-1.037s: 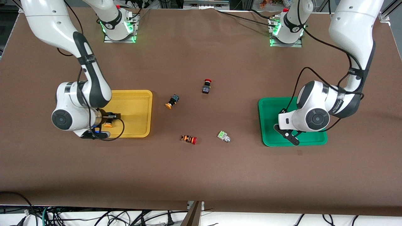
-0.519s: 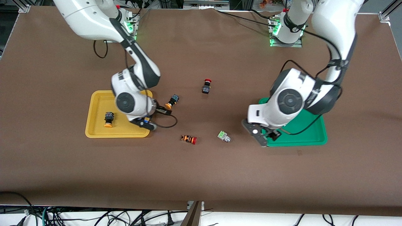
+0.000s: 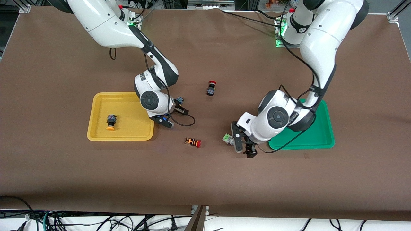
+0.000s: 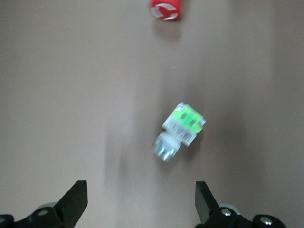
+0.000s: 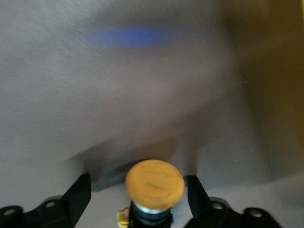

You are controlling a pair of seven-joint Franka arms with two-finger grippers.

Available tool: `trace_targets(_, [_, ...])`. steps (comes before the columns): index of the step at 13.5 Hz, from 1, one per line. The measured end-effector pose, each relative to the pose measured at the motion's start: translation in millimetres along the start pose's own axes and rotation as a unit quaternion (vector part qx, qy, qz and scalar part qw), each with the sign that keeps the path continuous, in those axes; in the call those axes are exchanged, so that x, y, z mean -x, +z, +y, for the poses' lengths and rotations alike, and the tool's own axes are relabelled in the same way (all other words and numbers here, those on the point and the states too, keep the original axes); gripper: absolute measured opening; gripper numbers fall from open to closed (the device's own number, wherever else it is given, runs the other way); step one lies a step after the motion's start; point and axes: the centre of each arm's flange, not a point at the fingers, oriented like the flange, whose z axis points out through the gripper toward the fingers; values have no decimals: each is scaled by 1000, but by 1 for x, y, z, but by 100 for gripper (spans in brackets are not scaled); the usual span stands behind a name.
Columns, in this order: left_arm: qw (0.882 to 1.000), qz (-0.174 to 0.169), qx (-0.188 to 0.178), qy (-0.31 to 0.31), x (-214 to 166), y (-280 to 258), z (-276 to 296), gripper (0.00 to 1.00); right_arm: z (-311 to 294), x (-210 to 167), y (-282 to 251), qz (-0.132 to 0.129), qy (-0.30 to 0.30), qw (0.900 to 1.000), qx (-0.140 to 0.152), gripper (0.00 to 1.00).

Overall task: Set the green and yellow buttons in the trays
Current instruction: 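Reach the right gripper to another yellow button while the left gripper reaches another switch, then place the yellow button in the yellow tray while the left gripper lifts the switch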

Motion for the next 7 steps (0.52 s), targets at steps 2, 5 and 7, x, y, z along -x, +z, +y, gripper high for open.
trace_targets(2, [997,3,6,82,-13,15,9,100,-3,6,-3,-1,-5,1000,-2,63])
trace_targets(5, [989,3,16,145,-18,29,16,100,-5,9,-8,0,-9,1000,-4,39])
trace_targets(7, [987,6,24,157,-16,39,19,100,0,2,-26,2,-25,1000,-3,39])
